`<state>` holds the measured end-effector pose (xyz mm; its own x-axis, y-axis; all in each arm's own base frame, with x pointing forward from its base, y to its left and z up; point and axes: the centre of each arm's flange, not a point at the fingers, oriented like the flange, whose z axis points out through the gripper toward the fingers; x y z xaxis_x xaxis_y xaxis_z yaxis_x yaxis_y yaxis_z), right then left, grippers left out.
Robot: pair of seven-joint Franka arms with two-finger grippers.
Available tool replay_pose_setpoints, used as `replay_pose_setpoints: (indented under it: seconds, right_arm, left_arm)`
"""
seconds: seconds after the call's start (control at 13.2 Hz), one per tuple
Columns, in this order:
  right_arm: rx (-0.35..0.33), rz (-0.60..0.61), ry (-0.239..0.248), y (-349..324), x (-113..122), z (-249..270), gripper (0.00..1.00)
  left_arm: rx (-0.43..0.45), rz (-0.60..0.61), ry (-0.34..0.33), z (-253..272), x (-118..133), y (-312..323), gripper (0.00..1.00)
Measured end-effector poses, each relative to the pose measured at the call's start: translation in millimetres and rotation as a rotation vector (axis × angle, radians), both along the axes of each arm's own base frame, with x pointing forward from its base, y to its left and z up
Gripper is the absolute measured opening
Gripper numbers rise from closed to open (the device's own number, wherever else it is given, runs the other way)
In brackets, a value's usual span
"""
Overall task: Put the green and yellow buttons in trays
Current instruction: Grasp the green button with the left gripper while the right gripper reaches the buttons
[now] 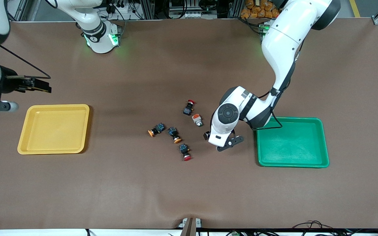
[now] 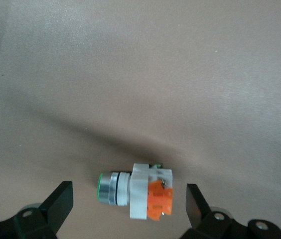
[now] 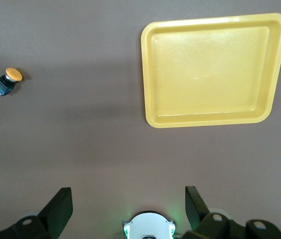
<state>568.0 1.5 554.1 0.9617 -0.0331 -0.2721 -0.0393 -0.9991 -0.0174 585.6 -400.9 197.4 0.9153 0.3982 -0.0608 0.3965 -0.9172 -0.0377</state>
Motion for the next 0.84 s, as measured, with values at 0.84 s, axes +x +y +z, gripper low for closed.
replay_pose_setpoints:
  seconds: [0.84]
  right_arm:
    - [-0.118, -0.441, 0.119, 119.5, 34.1, -109.7, 1.0]
  left_arm:
    - [-0.024, -0.012, -0.015, -23.2, -5.1, -9.8, 0.93]
